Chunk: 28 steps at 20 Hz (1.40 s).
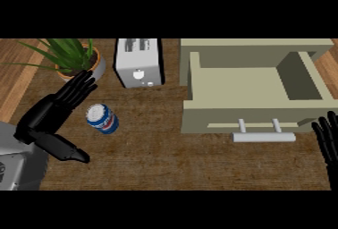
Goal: Pick up the can, place it into the drawer and close the drawer
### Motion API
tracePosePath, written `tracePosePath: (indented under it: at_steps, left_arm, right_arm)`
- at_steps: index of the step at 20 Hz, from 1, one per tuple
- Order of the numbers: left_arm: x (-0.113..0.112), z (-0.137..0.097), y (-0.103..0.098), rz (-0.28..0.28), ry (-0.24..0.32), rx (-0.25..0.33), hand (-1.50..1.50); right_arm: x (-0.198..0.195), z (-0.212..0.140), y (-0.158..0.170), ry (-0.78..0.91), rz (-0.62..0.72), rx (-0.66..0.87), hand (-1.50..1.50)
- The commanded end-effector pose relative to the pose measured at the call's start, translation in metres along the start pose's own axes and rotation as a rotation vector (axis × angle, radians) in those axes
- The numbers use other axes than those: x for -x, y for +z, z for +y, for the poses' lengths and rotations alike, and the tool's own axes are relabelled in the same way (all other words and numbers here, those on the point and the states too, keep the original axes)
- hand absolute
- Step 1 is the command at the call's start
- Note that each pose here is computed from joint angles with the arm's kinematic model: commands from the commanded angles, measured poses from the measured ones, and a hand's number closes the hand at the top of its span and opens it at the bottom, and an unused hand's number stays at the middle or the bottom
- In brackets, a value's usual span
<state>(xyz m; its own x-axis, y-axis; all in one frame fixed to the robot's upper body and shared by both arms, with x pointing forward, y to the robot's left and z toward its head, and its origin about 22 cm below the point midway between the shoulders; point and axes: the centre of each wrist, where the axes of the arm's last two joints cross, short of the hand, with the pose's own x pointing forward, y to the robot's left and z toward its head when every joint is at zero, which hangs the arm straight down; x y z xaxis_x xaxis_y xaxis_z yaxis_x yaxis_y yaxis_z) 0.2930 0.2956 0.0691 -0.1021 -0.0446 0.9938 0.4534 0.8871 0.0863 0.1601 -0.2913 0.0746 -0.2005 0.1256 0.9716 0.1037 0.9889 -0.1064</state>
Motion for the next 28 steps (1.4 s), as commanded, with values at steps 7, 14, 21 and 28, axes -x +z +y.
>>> tracePosePath:
  at_steps: [7, 14, 21, 28]
  left_arm:
    - [0.057, -0.003, -0.007, 0.027, -0.002, -0.031, -1.5]
    - [0.074, 0.021, 0.018, 0.041, -0.018, -0.053, -1.5]
    - [0.094, 0.041, 0.001, 0.067, -0.035, -0.052, -1.5]
    - [0.123, 0.064, 0.031, 0.065, -0.039, -0.062, -1.5]
  right_arm:
    - [0.001, -0.009, -0.012, 0.011, -0.003, -0.008, -1.5]
    - [0.0, -0.019, -0.012, -0.002, -0.001, -0.014, -1.5]
    - [0.016, -0.002, -0.015, -0.009, -0.029, 0.015, -1.5]
    - [-0.011, -0.01, -0.015, -0.002, -0.019, -0.005, -1.5]
